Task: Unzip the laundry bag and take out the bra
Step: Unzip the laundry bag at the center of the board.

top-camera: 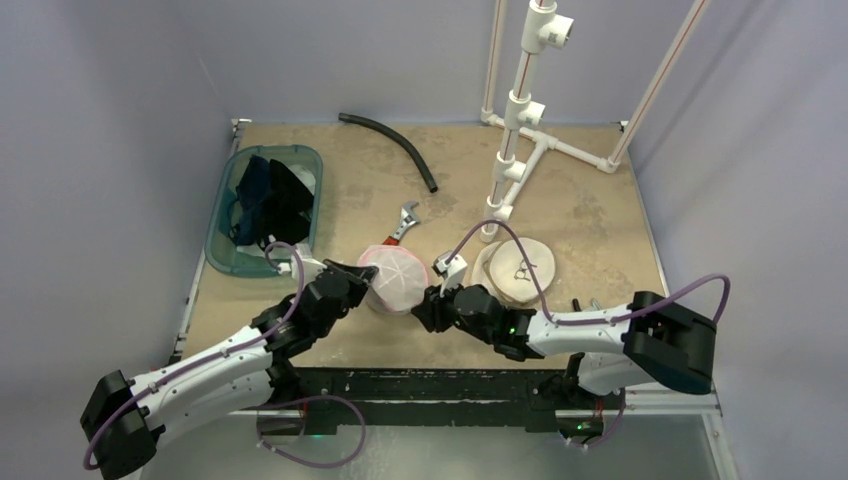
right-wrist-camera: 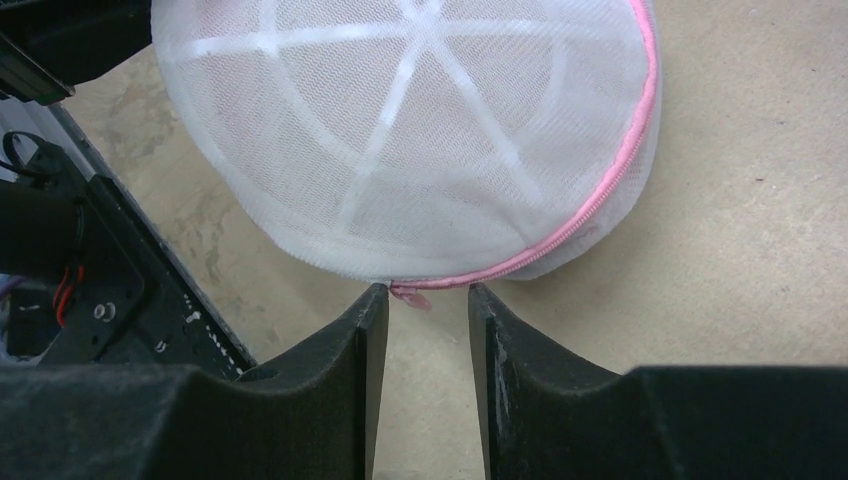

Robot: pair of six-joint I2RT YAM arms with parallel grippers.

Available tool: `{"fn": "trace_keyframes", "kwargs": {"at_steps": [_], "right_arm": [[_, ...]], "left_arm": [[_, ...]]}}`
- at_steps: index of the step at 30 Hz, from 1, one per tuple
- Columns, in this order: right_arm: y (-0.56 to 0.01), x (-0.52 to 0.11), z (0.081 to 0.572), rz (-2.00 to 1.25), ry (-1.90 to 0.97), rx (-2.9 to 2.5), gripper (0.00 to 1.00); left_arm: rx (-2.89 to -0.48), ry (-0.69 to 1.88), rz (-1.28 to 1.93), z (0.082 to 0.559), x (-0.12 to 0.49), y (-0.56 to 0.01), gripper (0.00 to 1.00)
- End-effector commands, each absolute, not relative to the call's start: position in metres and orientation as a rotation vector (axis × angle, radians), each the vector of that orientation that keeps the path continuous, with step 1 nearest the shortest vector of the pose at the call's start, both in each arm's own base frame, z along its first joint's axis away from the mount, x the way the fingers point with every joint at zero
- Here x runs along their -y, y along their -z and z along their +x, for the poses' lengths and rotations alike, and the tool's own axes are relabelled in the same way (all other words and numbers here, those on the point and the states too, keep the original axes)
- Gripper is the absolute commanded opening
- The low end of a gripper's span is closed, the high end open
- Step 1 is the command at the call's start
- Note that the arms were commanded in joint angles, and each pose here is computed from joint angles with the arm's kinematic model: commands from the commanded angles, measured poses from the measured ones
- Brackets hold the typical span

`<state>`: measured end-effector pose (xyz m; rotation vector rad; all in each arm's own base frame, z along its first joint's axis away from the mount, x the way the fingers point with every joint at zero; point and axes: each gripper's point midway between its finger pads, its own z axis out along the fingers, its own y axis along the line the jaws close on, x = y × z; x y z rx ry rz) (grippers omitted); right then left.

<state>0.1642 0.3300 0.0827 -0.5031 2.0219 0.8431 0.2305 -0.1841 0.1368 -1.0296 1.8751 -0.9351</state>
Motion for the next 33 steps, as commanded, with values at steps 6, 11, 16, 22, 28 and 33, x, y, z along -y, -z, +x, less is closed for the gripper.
{"fn": "trace_keyframes", "kwargs": {"at_steps": [6, 11, 16, 22, 28, 33], "right_arm": [[-0.097, -0.351, 0.166, -0.544, -0.889, -1.974, 0.38], [-0.099, -0.347, 0.157, -0.552, -0.948, -1.944, 0.45], [-0.088, -0.344, 0.155, -0.578, -0.927, -1.969, 0.41], [-0.084, -0.349, 0.162, -0.569, -0.890, -1.983, 0.38], [-0.078, -0.350, 0.166, -0.562, -0.859, -2.006, 0.38], [-0.080, -0.352, 0.167, -0.545, -0.867, -2.005, 0.34]], "left_arm": [[-1.842, 0.971, -1.026, 0.234, 0.188, -0.155, 0.00], [-1.836, 0.960, -1.027, 0.235, 0.187, -0.156, 0.00], [-1.841, 0.959, -1.019, 0.236, 0.189, -0.158, 0.00], [-1.847, 0.965, -1.013, 0.236, 0.191, -0.158, 0.00], [-1.846, 0.968, -1.012, 0.235, 0.190, -0.160, 0.00], [-1.854, 0.973, -1.009, 0.234, 0.191, -0.157, 0.00]]}}
